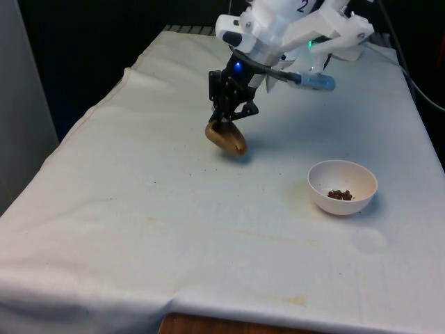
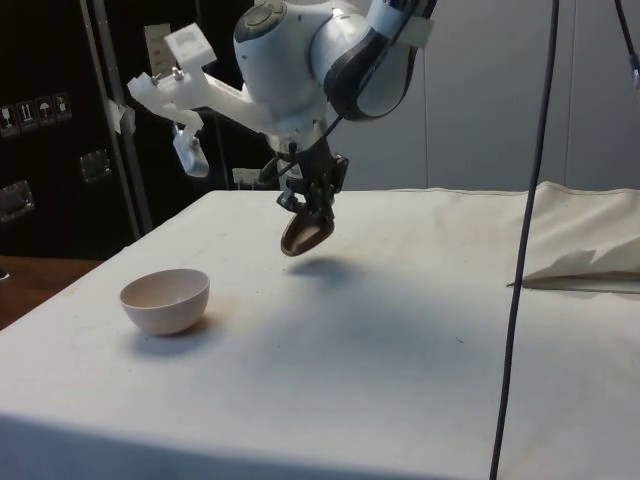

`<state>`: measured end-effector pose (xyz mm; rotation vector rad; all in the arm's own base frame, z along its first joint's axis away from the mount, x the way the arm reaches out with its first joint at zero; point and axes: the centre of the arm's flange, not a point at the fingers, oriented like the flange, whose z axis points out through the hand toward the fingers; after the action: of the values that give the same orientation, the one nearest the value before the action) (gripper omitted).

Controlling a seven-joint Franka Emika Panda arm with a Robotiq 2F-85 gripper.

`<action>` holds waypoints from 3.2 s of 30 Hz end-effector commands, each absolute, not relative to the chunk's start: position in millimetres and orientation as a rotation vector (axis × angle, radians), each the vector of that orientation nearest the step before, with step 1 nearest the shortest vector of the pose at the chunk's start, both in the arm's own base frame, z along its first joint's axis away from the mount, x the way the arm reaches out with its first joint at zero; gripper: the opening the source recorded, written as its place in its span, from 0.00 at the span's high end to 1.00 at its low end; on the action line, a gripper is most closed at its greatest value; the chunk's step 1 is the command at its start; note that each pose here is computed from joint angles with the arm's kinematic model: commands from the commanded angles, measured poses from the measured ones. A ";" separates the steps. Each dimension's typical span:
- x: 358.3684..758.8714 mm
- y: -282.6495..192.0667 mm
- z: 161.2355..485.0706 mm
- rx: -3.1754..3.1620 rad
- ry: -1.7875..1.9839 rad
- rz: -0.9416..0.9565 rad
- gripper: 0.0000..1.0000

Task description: Pour the coffee beans from the cup into the bowl.

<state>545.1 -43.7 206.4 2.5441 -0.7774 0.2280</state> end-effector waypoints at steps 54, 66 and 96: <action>535.6 -79.7 208.4 2.711 -0.969 0.257 0.00; 537.8 -76.9 247.9 2.685 -0.966 0.285 0.00; 539.4 -60.5 351.6 2.624 -0.955 0.365 0.00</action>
<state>540.2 -62.4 347.4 2.6152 -0.9546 0.3757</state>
